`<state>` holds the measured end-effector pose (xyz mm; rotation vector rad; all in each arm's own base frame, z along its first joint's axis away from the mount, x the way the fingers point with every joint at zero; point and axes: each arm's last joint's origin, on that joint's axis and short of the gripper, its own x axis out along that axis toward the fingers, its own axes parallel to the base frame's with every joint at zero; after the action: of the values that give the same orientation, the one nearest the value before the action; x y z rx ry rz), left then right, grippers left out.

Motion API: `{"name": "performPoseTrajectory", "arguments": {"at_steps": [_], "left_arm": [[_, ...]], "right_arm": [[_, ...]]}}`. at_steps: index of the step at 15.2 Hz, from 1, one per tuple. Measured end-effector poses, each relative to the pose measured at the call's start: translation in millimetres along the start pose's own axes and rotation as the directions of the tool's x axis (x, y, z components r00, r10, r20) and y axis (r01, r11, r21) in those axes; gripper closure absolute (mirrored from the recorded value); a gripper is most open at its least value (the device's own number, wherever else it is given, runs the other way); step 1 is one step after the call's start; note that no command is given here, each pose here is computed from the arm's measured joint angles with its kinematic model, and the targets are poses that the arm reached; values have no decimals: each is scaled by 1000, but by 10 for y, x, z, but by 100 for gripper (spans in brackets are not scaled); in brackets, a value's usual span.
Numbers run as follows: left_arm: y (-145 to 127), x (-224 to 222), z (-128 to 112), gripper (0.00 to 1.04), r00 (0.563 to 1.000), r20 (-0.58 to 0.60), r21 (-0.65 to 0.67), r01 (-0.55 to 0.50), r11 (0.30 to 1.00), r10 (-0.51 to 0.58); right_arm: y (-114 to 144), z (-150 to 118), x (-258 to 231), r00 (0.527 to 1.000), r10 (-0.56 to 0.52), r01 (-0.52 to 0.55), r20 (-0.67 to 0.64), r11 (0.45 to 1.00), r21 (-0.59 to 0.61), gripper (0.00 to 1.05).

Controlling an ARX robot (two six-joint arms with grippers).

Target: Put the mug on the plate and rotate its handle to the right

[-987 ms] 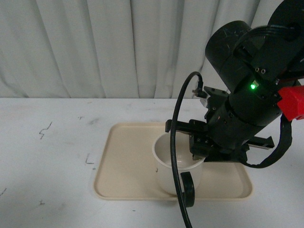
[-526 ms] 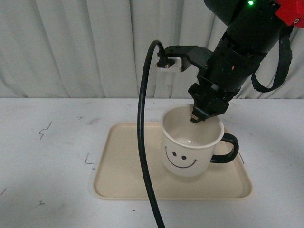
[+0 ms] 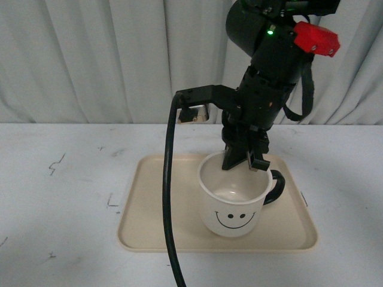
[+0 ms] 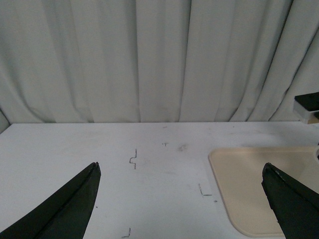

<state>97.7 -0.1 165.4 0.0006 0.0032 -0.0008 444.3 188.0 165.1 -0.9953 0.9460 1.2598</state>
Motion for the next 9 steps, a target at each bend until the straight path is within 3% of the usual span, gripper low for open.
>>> {"name": "performPoseTrajectory", "arguments": {"at_steps": [4, 8, 9], "left_arm": [[0, 0, 0, 7, 1000, 0, 0, 0, 1000, 0], [0, 0, 0, 7, 1000, 0, 0, 0, 1000, 0], [0, 0, 0, 7, 1000, 0, 0, 0, 1000, 0]], "right_arm": [[-90, 223, 211, 998, 40, -43, -41, 997, -60, 102], [-147, 219, 298, 990, 48, -58, -132, 995, -76, 99], [-162, 227, 297, 993, 36, -45, -117, 996, -78, 76]]}}
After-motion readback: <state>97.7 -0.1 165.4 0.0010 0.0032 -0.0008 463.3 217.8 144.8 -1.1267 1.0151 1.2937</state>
